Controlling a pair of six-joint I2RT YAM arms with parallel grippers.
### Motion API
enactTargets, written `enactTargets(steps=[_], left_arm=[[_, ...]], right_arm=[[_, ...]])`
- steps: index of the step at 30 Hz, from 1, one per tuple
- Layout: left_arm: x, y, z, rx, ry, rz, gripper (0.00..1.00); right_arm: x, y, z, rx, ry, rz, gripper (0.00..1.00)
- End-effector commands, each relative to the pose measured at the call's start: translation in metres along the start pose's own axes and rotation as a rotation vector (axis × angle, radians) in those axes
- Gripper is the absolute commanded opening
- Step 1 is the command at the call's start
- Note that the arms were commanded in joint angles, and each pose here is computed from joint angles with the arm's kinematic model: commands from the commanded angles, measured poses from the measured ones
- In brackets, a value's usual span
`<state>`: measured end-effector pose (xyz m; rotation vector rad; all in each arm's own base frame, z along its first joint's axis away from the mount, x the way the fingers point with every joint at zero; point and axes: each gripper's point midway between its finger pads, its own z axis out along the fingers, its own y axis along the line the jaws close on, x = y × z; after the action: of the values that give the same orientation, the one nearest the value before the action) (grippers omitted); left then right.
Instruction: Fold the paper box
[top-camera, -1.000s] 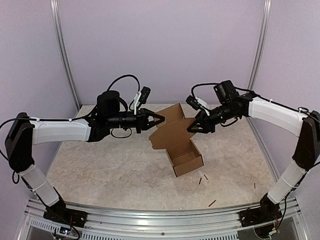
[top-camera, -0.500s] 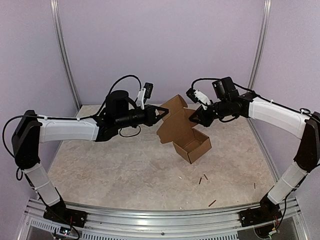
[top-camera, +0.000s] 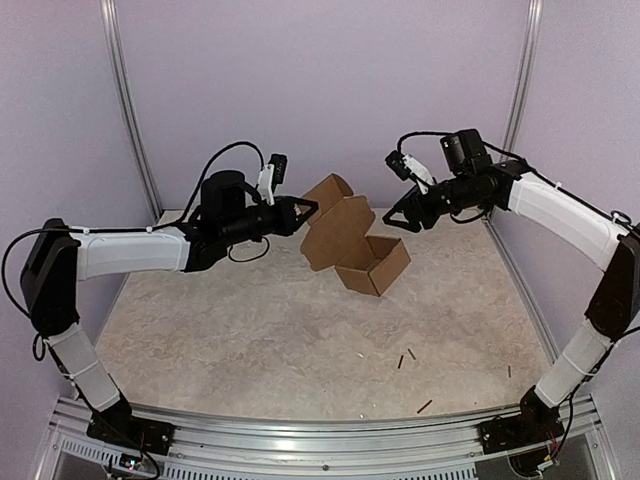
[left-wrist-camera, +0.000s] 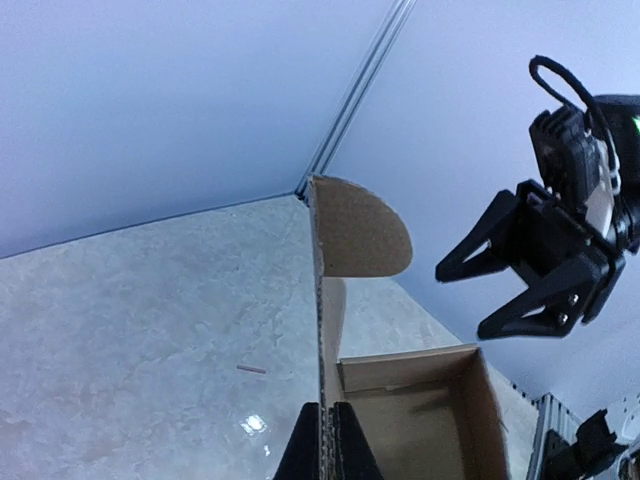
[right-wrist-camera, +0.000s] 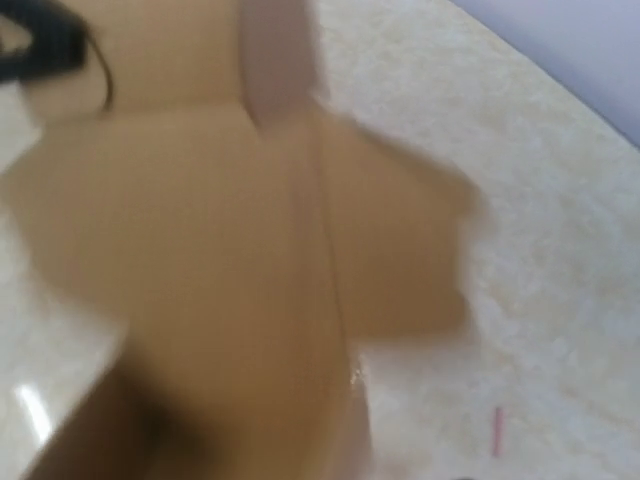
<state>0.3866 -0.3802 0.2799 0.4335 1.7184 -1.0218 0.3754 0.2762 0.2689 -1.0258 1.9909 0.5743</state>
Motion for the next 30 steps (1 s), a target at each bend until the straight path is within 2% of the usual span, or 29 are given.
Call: enactTargets(steps=[1,5,8,11,15,19,23,30], left_arm=[[0.005,-0.024,-0.037,0.236,0.089,0.166,0.00],[0.022,-0.048,-0.063,0.422,0.169,0.260,0.00],[0.025,-0.069,-0.076,0.548,0.212,0.307,0.00],[0.024,-0.080,-0.079,0.602,0.238,0.330,0.00],[0.020,-0.087,-0.081,0.620,0.228,0.344,0.00],[0.016,-0.091,-0.080,0.625,0.212,0.350,0.00],[0.012,-0.085,-0.073,0.583,0.185,0.360,0.00],[0.007,-0.081,-0.066,0.549,0.165,0.334,0.00]], right_arm=[[0.001,0.024,-0.053,-0.231,-0.015,-0.066,0.59],[0.010,0.023,-0.065,-0.213,-0.023,-0.117,0.67],[0.018,0.013,-0.055,-0.164,-0.020,-0.139,0.69],[0.028,0.007,-0.040,-0.171,0.002,-0.150,0.68],[0.036,0.013,-0.024,-0.241,0.017,-0.129,0.65],[0.035,0.032,-0.011,-0.262,0.024,-0.174,0.65],[0.028,0.063,-0.011,-0.352,0.006,-0.215,0.65],[0.027,0.087,-0.009,-0.438,-0.005,-0.216,0.65]])
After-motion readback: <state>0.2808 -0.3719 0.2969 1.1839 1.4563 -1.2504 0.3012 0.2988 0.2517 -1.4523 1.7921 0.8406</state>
